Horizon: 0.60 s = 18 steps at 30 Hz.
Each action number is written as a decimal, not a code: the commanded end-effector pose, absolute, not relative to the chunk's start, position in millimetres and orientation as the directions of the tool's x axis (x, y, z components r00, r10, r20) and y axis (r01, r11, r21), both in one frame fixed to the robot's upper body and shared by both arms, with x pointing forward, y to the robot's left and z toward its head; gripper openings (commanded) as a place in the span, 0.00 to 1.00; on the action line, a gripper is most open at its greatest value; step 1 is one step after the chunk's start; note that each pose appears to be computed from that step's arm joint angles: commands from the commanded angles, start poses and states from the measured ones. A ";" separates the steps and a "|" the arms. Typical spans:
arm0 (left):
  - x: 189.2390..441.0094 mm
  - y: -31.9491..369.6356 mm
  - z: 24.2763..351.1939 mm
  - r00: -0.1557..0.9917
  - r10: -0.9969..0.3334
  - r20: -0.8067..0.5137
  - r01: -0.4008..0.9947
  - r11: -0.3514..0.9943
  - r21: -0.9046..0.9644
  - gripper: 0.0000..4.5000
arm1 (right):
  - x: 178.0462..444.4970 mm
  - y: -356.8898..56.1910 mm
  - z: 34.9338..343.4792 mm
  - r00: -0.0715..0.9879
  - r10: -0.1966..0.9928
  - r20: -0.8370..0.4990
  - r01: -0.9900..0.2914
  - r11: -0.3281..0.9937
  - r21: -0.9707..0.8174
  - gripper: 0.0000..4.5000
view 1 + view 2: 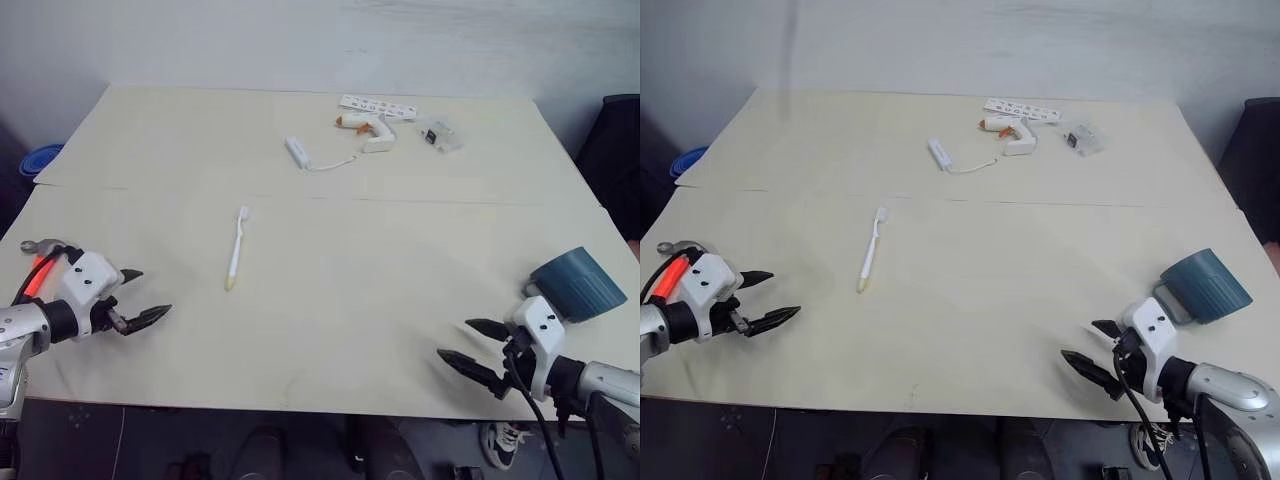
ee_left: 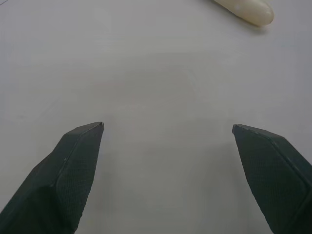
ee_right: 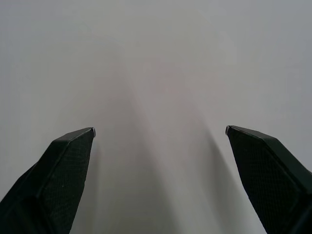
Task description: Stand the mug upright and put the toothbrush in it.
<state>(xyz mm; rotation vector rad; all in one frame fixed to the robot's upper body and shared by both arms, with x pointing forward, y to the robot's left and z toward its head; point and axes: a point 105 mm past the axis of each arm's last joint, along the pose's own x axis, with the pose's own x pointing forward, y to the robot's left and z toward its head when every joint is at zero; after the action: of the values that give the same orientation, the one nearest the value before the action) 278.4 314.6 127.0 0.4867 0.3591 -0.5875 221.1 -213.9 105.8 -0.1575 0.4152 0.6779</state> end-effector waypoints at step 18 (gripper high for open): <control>280.4 314.8 143.1 0.789 -0.451 -0.417 0.592 0.740 0.320 1.00 | 233.9 -218.7 114.3 0.746 0.554 -0.369 -0.600 0.800 -0.012 1.00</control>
<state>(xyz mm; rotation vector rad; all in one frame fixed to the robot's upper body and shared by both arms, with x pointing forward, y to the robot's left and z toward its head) 278.4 313.3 126.8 0.4387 0.3713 -0.5925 231.9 -216.1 105.3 -0.1332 0.3976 0.6485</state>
